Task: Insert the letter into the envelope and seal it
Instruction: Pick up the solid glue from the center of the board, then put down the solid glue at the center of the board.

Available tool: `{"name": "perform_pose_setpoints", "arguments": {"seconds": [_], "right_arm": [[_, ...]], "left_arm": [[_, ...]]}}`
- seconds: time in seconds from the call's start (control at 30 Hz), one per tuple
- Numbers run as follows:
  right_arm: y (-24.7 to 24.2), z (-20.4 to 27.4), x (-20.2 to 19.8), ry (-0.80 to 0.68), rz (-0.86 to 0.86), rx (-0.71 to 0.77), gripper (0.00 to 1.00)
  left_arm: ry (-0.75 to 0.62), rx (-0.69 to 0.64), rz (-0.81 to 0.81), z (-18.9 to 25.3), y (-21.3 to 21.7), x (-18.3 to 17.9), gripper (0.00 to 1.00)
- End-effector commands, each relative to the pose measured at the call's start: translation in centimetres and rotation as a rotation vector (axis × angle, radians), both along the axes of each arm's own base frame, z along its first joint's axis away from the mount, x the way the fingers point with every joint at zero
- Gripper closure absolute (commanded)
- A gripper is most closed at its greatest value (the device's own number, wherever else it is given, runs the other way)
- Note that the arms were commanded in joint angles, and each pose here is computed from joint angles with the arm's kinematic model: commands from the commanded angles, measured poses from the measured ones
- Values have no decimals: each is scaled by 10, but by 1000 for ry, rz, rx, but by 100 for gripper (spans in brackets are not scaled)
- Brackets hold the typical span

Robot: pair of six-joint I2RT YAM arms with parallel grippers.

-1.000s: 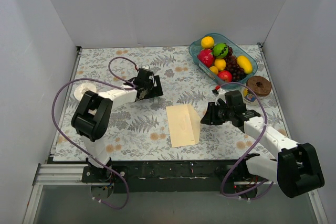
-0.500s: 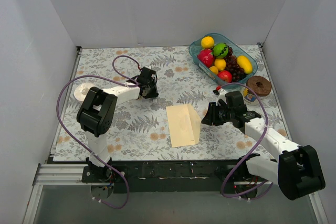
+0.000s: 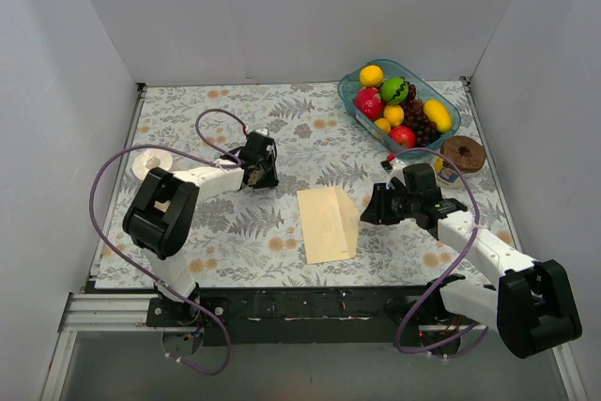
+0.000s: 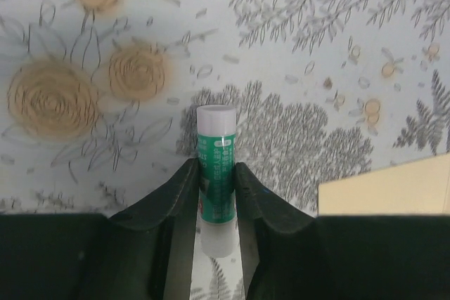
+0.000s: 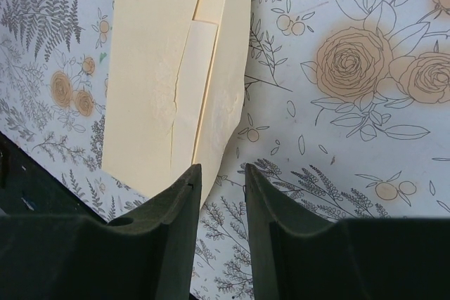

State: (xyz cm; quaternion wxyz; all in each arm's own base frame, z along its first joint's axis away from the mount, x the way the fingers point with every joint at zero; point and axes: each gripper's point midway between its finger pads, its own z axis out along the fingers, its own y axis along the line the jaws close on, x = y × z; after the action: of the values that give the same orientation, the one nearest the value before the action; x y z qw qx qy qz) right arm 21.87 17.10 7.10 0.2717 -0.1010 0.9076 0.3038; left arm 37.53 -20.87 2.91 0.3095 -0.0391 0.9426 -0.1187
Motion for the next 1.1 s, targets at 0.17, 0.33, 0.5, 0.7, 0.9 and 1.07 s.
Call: {"name": "perform_pose_setpoints", "arguments": {"seconds": [0.17, 0.33, 0.5, 0.7, 0.9, 1.07], "right_arm": [[1, 16, 13, -70, 5, -4, 61], [1, 15, 13, -64, 0, 2, 61], [1, 14, 12, -60, 1, 4, 61], [-2, 14, 10, -65, -2, -12, 62], [-5, 14, 8, -69, -7, -20, 61], [-5, 15, 8, -67, -8, -22, 61]], "left_arm": [[-51, -5, -59, 45, -13, -82, 100], [-30, -79, 7, 40, -24, -123, 100], [-21, -42, 32, 25, -28, -143, 100], [-11, 46, 88, 3, -20, -148, 91], [4, 75, 106, -11, -15, -156, 73], [12, 82, 114, -15, -13, -159, 52]]}}
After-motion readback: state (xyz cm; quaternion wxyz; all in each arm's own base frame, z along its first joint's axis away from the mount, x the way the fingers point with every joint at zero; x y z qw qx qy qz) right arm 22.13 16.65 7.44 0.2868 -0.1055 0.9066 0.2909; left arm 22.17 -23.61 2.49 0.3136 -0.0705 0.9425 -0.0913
